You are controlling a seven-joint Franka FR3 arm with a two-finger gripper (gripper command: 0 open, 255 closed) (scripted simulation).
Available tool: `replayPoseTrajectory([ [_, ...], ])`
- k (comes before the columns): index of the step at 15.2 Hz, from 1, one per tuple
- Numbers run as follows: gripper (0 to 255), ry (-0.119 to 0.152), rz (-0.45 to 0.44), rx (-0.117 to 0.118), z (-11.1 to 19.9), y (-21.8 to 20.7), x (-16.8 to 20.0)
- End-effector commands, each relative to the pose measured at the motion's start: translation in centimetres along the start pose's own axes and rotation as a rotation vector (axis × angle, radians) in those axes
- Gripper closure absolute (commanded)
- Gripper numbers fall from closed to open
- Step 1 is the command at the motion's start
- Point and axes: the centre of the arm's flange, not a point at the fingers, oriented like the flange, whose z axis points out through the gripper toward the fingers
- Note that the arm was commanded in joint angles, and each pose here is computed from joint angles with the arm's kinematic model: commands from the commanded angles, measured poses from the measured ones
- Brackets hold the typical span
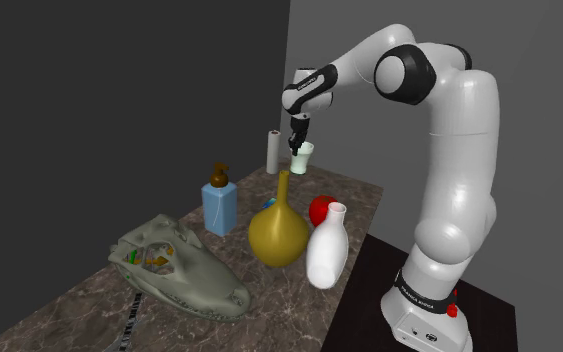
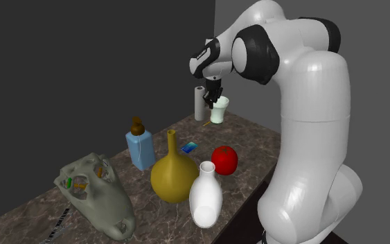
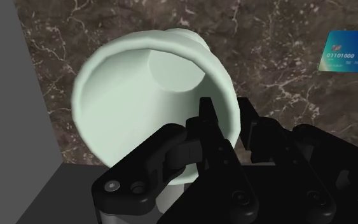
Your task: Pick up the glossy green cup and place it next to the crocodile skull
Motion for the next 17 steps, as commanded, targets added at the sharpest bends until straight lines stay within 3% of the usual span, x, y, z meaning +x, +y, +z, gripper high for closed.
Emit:
replayPoseTrajectory([
  [1,255,0.0,0.0,0.0,-1.2,0.1,0.0],
  [17,255,0.0,0.0,0.0,-9.6,1.0,0.4],
])
